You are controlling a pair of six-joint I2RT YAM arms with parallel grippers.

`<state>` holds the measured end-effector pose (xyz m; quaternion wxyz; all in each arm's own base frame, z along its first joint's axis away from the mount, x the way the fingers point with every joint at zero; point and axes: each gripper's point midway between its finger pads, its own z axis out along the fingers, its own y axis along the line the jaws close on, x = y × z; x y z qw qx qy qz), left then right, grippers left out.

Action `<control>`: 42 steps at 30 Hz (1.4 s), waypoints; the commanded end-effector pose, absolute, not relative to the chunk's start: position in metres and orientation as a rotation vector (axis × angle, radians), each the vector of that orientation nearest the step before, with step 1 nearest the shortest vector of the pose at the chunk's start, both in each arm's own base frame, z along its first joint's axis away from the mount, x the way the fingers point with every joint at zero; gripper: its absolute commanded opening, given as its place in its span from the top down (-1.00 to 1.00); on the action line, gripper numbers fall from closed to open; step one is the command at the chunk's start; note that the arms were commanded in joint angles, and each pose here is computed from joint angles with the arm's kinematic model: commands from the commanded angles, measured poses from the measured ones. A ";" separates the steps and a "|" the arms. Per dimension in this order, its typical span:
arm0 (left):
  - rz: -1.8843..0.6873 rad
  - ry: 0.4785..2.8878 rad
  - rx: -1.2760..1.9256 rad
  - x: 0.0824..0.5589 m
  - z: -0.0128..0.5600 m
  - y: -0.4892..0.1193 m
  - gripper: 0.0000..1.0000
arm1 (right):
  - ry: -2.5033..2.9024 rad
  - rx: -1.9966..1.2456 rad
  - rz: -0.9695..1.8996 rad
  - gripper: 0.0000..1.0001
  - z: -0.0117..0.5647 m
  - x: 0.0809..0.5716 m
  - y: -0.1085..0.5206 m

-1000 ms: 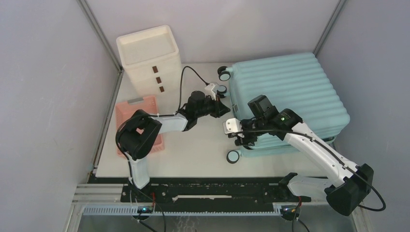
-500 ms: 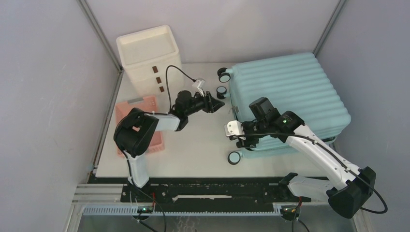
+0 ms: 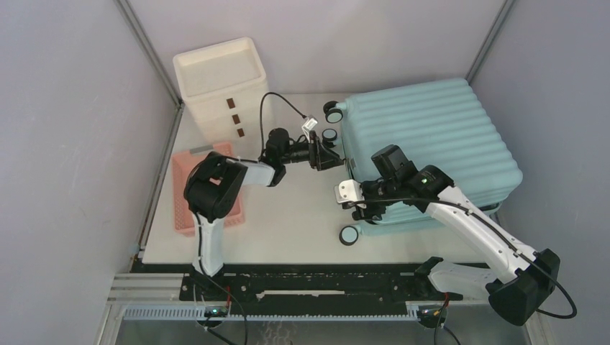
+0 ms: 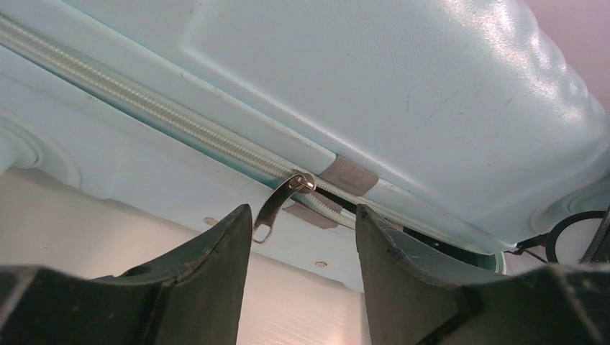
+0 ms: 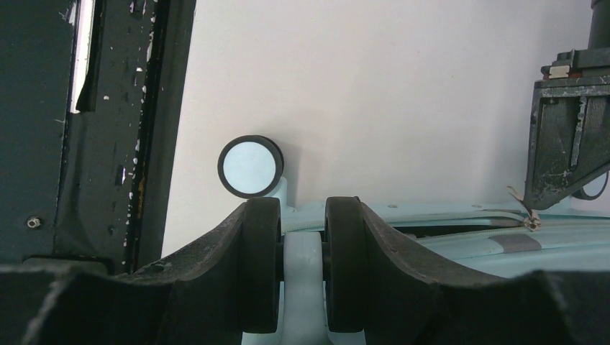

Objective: Open, take out, and arrange the luggage

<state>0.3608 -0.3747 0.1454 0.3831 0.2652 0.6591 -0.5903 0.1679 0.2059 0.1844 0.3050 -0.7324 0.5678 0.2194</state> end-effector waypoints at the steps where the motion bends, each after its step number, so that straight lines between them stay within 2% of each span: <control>1: -1.577 1.627 0.730 0.367 0.166 -0.383 -0.22 | 1.505 -1.906 0.769 1.00 0.192 0.137 0.208; 5: -1.591 1.658 0.726 0.375 0.161 -0.388 -0.23 | 1.502 -1.907 0.772 1.00 0.193 0.137 0.208; 13: -1.692 1.694 0.759 0.368 0.152 -0.394 -0.01 | 1.498 -1.901 0.772 1.00 0.193 0.138 0.208; 24: -1.716 1.703 0.769 0.363 0.145 -0.393 0.02 | 1.494 -1.897 0.773 1.00 0.194 0.139 0.209; 32: -1.738 1.716 0.769 0.361 0.142 -0.397 0.44 | 1.495 -1.892 0.763 1.00 0.195 0.141 0.208; 36: -1.731 1.718 0.756 0.361 0.142 -0.396 0.52 | 1.496 -1.888 0.762 1.00 0.195 0.142 0.209; 42: -1.692 1.706 0.715 0.365 0.151 -0.393 0.87 | 1.494 -1.883 0.755 1.00 0.195 0.144 0.208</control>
